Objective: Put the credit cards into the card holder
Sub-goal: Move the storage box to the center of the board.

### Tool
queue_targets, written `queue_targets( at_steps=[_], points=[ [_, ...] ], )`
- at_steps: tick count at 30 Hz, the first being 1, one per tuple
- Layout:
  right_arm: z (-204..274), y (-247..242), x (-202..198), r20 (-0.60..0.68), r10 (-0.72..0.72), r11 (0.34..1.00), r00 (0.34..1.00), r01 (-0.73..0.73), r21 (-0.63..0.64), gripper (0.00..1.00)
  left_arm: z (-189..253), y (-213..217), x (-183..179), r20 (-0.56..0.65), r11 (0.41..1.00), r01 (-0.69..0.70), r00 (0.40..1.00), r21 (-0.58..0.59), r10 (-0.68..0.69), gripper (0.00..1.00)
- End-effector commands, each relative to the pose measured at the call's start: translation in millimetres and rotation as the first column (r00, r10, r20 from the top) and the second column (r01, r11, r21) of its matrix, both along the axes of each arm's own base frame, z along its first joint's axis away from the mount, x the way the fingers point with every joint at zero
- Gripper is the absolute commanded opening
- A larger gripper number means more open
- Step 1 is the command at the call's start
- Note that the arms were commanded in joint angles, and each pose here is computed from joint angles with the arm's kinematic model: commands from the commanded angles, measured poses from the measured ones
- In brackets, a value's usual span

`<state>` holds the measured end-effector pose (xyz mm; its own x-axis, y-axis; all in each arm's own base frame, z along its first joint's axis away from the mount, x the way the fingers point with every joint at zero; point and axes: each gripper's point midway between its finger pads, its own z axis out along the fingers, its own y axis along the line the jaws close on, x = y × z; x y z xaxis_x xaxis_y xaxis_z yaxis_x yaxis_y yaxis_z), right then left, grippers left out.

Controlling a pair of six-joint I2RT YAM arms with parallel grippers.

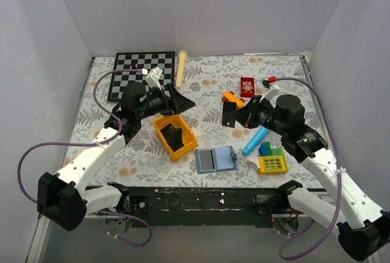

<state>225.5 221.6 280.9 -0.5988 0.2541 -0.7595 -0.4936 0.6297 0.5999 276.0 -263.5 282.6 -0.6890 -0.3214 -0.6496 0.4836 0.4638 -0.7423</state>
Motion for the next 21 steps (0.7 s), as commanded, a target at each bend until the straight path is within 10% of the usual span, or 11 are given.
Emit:
queue_targets(
  at_steps=[1,10,21],
  points=[
    [-33,-24,3,-0.046,-0.100,0.988,0.994,0.094,-0.122,0.01,-71,17,4,-0.156,0.957,-0.112,0.975,0.269,0.158,0.61],
    [-42,-21,3,-0.068,-0.089,0.989,0.994,0.081,-0.121,0.01,-140,39,-15,-0.236,0.857,-0.162,0.921,0.489,0.309,0.00],
    [-49,-19,2,-0.083,-0.082,0.990,0.993,0.072,-0.118,0.01,-207,71,4,-0.212,0.605,-0.148,0.851,0.782,0.481,0.00]
  ],
)
